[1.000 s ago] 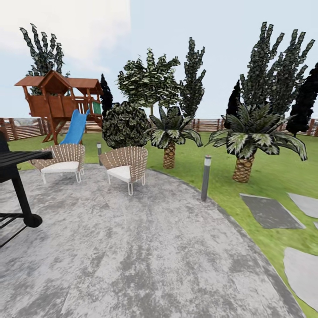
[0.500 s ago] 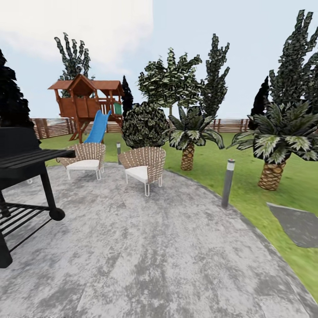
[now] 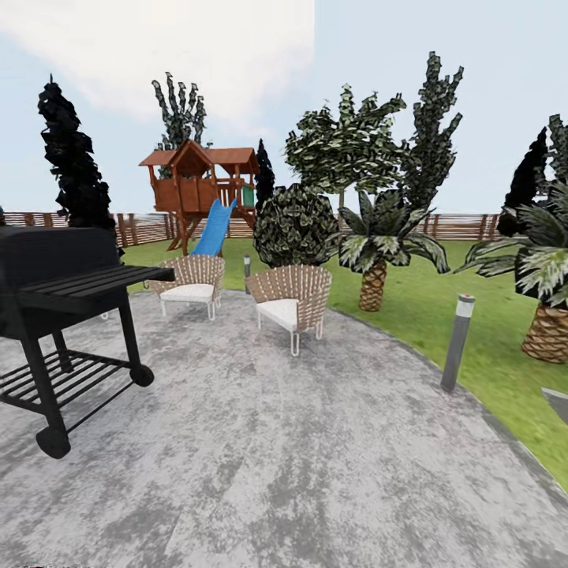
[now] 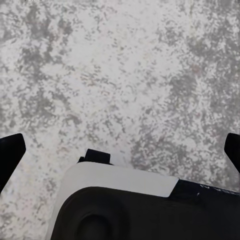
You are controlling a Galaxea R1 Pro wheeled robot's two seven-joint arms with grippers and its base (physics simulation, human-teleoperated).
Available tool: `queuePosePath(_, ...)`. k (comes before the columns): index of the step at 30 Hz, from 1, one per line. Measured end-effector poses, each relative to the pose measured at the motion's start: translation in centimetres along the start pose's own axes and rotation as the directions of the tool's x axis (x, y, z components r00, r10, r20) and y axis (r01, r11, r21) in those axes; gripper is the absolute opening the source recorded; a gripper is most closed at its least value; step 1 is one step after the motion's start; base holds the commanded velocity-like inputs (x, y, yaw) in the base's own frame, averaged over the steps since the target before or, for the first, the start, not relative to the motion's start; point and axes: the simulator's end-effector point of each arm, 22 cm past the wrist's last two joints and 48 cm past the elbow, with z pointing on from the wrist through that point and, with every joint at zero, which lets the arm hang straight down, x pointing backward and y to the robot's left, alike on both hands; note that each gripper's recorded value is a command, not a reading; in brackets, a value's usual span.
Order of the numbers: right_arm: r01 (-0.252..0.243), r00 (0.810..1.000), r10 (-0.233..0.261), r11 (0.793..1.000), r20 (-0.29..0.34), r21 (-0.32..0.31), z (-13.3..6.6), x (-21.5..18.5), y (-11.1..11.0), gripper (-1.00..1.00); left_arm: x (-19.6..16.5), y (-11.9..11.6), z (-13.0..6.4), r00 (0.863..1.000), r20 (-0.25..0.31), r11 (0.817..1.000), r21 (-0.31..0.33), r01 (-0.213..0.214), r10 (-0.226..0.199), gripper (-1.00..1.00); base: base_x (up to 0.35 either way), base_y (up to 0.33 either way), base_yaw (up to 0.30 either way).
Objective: In the garden, pick up the pesticide atomizer on the floor and spray pesticide onto both trees until each tree trunk is fully covered.
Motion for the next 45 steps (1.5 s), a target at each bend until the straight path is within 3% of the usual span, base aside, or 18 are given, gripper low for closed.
queuePosePath(12, 0.041, 0.999, -0.041, 0.999, 0.003, 0.016, 0.02, -0.15, -0.14, 1.0, -0.2, -0.06, 0.03, 1.0, 0.005, 1.0, 0.002, 0.0, 0.0, 1.0, 0.197, 0.0, 0.289)
queuePosePath(31, 0.044, 0.999, -0.044, 0.999, 0.012, 0.019, 0.03, -0.51, -0.13, 1.0, -0.58, -0.16, 0.09, 1.0, 0.015, 1.0, 0.004, 0.001, -0.001, 1.0, 0.18, 0.0, 0.289)
queuePosePath(45, 0.043, 0.999, -0.043, 0.999, 0.019, 0.013, 0.07, -0.71, 0.3, 1.0, -0.86, -0.24, 0.14, 1.0, 0.023, 1.0, 0.006, 0.001, -0.001, 1.0, 0.029, 0.0, 0.289)
